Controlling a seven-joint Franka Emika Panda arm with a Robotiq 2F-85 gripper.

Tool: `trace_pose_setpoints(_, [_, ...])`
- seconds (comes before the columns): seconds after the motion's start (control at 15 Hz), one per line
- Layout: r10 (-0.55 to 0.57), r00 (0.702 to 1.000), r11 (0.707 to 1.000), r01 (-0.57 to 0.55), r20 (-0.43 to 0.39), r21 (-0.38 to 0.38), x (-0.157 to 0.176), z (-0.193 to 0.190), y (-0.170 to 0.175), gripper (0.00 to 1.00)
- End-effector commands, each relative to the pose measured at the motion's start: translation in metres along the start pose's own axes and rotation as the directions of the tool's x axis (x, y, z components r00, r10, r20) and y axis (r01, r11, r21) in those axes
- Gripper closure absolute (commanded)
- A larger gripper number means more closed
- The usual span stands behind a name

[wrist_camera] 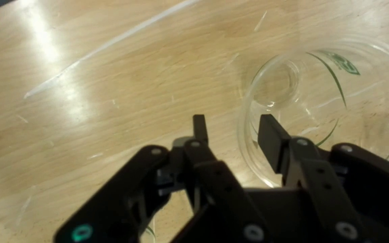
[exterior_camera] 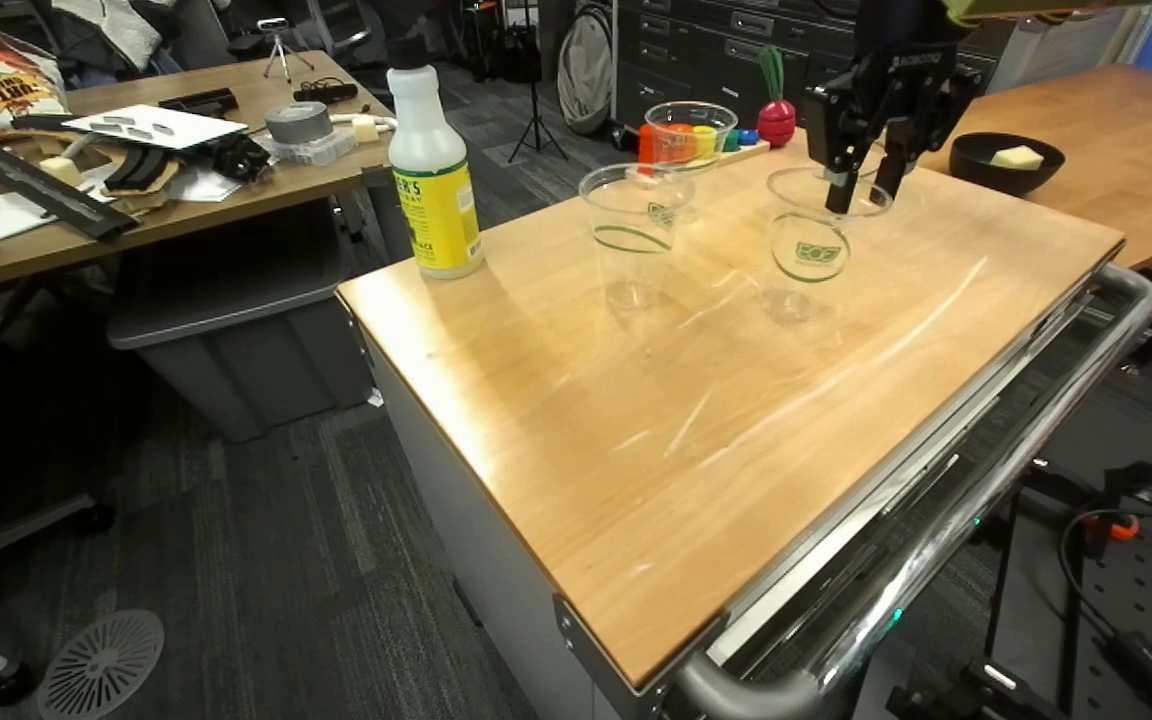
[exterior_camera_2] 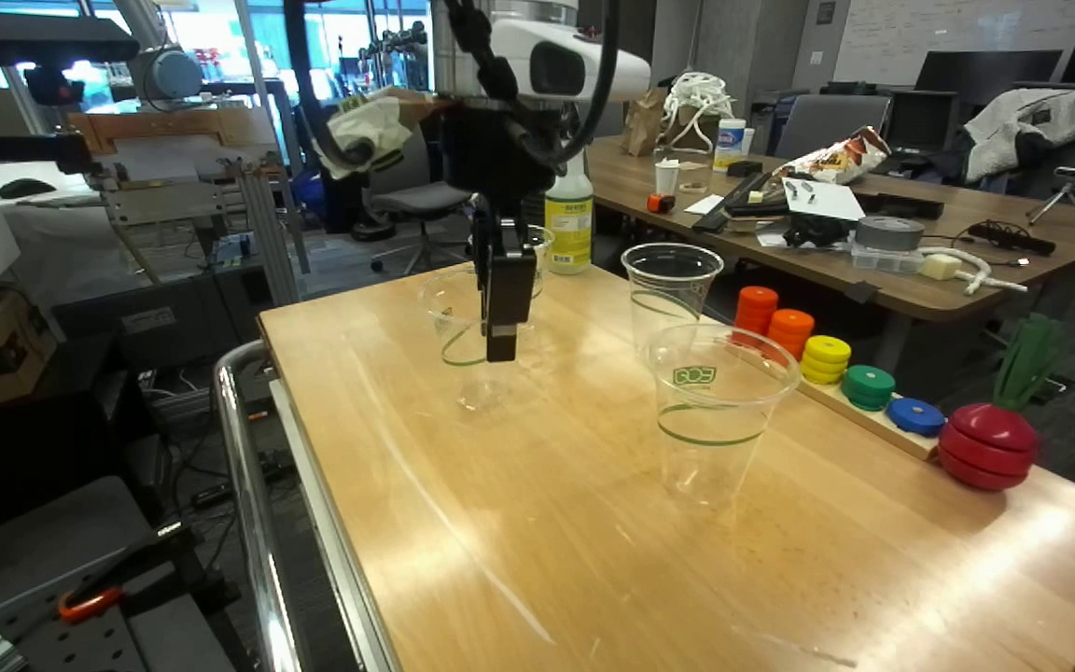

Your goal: Stack the cups

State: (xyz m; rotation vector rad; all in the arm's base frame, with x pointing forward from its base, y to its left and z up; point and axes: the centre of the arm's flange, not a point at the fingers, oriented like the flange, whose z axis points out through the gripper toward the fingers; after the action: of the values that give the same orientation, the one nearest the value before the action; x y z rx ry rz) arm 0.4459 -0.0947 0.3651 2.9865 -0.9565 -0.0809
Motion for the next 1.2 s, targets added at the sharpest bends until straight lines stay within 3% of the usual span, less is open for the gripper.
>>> trace_pose_setpoints(0.0, [0.050,0.997,0.996,-0.054,0.052,0.075,0.006,-0.010,0.007,0.87])
trace_pose_setpoints(0.2, [0.076,0.993,0.986,-0.088,0.087,0.138,0.005,-0.010,0.011,0.98])
trace_pose_setpoints(0.33, [0.082,0.993,0.980,-0.095,0.082,0.175,0.004,-0.014,0.009,0.94])
trace_pose_setpoints(0.67, [0.123,0.989,0.960,-0.141,0.087,0.243,0.004,-0.030,0.014,0.94])
trace_pose_setpoints(0.93, [0.171,0.985,0.926,-0.168,0.022,0.338,-0.001,-0.078,0.037,0.95])
trace_pose_setpoints(1.13, [0.241,0.969,0.892,-0.202,-0.048,0.405,-0.008,-0.122,0.074,0.95])
